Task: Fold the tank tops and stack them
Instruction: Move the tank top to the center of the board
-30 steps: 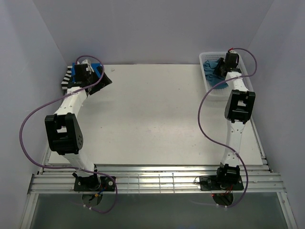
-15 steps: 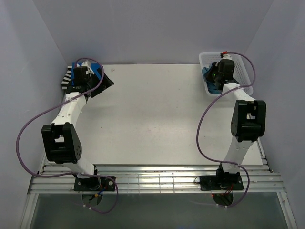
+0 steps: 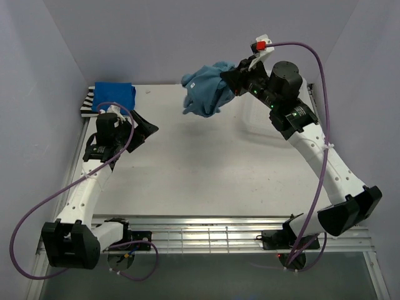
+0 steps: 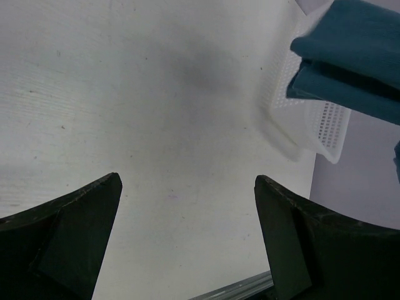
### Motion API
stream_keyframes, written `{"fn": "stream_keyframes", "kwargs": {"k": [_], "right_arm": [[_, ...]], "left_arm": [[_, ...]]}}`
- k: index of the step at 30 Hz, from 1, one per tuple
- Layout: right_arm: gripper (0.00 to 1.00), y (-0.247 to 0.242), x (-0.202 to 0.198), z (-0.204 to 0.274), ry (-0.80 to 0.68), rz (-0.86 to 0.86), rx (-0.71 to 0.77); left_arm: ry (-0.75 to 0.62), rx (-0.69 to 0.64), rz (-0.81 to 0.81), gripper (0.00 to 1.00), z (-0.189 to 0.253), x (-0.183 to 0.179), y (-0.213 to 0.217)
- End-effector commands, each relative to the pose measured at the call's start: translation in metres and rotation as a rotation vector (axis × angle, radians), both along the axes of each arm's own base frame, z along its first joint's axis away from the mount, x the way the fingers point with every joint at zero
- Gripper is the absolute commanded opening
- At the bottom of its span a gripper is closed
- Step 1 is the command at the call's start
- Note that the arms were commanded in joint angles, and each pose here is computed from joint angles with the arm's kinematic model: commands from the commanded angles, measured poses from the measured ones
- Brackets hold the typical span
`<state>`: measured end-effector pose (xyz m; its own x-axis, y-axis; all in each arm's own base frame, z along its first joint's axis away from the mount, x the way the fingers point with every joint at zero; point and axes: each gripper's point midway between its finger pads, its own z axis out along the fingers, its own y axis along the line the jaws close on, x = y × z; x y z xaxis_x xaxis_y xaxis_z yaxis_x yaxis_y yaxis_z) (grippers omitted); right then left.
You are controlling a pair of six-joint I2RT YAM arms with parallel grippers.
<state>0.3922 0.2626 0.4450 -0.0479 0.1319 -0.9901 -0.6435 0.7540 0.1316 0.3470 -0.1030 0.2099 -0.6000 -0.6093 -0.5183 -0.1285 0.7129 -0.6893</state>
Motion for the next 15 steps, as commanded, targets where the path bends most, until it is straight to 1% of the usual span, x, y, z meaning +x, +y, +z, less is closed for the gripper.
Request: {"fn": "stream_keyframes", "kwargs": {"k": [1, 2, 3, 4, 5, 6, 9, 10, 11, 12, 14, 15], "right_arm": [[0.09, -0.005, -0.033, -0.015, 0.067, 0.086, -0.014], [0.09, -0.005, -0.038, -0.055, 0.154, 0.096, -0.041], [0.13, -0.011, -0.05, -0.065, 0.176, 0.089, -0.036], [0.15, -0.016, -0.053, -0.089, 0.231, 0.069, -0.04], [0.19, -0.024, -0.056, -0.114, 0.299, 0.042, -0.039], [0.37, -0.035, -0.065, -0.163, 0.393, 0.003, -0.071], [0.92, -0.067, -0.07, -0.224, 0.557, -0.093, -0.089], [1.0, -0.076, -0.075, -0.247, 0.619, -0.113, -0.111], [0.93, -0.085, -0.071, -0.255, 0.641, -0.138, -0.116], [0.9, -0.089, -0.067, -0.268, 0.666, -0.153, -0.143], [0.9, -0.089, -0.058, -0.269, 0.669, -0.165, -0.168], [0.9, -0.087, -0.051, -0.281, 0.699, -0.163, -0.186]], "left_arm": [[-0.015, 0.015, 0.077, 0.98, 0.017, -0.022, 0.013], [-0.006, 0.025, 0.084, 0.98, 0.016, -0.025, 0.015], [0.006, 0.036, 0.091, 0.98, 0.014, -0.028, 0.017], [0.042, 0.05, 0.113, 0.98, 0.007, -0.034, 0.021], [0.056, 0.053, 0.117, 0.98, 0.004, -0.036, 0.022], [0.073, 0.051, 0.118, 0.98, -0.001, -0.038, 0.022], [0.117, 0.029, 0.089, 0.98, -0.014, -0.042, 0.015], [0.131, 0.027, 0.086, 0.98, -0.019, -0.042, 0.015], [0.156, 0.029, 0.078, 0.98, -0.026, -0.042, 0.013], [0.168, 0.03, 0.074, 0.98, -0.03, -0.042, 0.013], [0.194, 0.036, 0.073, 0.98, -0.041, -0.044, 0.014], [0.207, 0.038, 0.077, 0.98, -0.045, -0.045, 0.014]]}}
